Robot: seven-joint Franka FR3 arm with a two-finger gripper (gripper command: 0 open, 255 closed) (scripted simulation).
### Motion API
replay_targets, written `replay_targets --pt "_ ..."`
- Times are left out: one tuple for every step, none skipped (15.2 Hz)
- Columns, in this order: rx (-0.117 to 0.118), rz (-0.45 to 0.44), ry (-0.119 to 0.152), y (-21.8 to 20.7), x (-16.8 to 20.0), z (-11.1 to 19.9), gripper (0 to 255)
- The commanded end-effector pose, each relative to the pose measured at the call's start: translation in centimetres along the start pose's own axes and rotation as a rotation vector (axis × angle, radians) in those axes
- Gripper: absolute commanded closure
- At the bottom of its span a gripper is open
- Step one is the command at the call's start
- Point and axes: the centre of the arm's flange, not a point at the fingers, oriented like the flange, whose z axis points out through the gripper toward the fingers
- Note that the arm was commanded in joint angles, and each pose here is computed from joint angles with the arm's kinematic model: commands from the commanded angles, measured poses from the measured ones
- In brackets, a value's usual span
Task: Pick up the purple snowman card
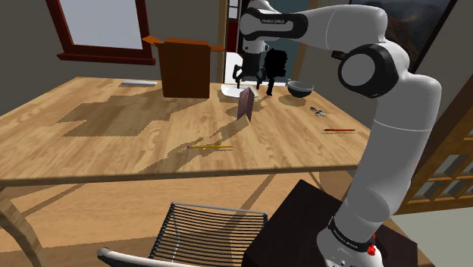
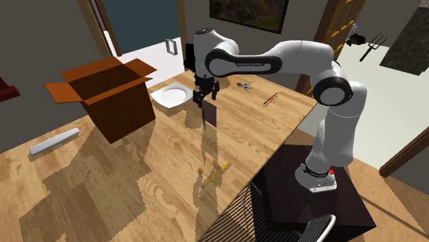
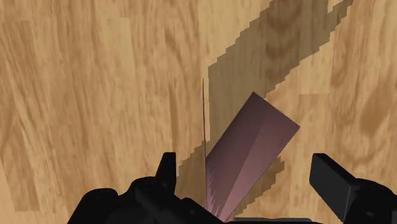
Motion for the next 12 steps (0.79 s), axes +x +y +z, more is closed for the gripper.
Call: replay_targets --pt "-0.005 0.044 -0.006 0.1 2.4 0.1 0" --pt "-0.005 0.044 -0.006 0.1 2.4 0.6 0" --pt "-0.005 0.044 -0.006 0.1 2.3 1.1 0" --pt "-0.005 0.044 -0.006 0.1 2.3 1.7 0" --pt "-0.005 0.044 -0.006 0.1 2.4 2.2 0" --pt "-0.005 0.044 -0.006 0.1 2.4 2.7 0" --pt "-0.005 0.044 -0.006 0.1 2.4 3.3 0" --pt "-0.005 0.044 -0.006 0.1 2.4 3.8 0" --pt "-0.005 0.044 -0.006 0.1 2.3 4.1 0" --pt "-0.005 0.044 -0.006 0.1 2.4 4.1 0" --pt "-0.005 0.044 -0.006 0.0 2.3 4.0 255" --pt "-0.005 0.044 -0.006 0.0 2.4 4.0 255"
